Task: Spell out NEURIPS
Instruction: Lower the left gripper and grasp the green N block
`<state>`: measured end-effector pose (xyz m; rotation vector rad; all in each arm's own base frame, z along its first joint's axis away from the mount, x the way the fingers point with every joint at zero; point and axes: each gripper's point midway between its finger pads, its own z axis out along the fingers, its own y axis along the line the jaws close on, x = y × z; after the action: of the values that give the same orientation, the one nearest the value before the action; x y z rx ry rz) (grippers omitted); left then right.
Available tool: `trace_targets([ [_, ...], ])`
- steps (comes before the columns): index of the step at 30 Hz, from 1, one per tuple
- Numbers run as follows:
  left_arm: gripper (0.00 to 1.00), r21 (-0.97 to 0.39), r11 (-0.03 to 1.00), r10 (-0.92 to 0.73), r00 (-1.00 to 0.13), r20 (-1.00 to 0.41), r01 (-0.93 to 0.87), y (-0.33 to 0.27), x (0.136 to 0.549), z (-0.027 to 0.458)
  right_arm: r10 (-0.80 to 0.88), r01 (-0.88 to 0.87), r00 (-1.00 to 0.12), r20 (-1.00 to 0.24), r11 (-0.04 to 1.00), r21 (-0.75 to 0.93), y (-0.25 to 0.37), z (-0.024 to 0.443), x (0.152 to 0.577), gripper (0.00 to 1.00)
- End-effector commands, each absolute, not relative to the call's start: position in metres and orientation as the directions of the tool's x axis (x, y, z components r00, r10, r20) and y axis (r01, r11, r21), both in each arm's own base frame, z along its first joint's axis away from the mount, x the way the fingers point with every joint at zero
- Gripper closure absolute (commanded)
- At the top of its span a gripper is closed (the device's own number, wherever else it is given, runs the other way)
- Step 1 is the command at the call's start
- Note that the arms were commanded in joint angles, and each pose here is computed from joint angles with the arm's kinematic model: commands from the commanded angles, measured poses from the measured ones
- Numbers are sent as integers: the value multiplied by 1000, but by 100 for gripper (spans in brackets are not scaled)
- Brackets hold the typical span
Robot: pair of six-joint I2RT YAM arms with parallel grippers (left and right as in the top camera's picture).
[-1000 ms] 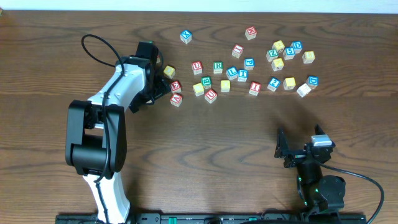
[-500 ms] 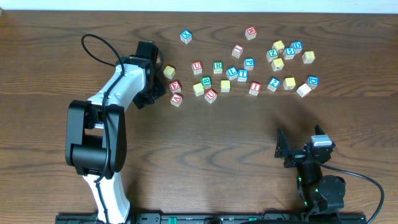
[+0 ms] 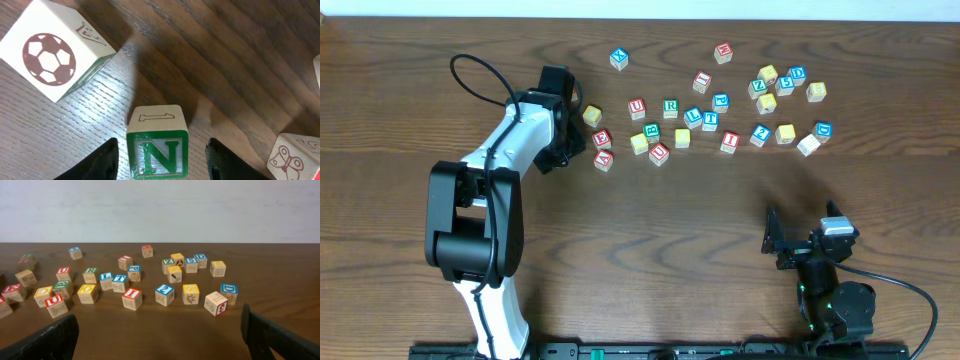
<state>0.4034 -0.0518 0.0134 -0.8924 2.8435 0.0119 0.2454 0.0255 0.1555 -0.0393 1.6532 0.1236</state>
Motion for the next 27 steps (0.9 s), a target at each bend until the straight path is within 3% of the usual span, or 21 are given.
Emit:
trace_targets([
  [1,46,-27,802,-593,-788,-166,-597,-49,403,10,57,-106,-89,-994,992,66,27,155,245,1],
  [27,46,-3,800,-592,-788,-169,-600,-45,397,3,57,-106,-89,-994,992,66,27,155,245,1],
])
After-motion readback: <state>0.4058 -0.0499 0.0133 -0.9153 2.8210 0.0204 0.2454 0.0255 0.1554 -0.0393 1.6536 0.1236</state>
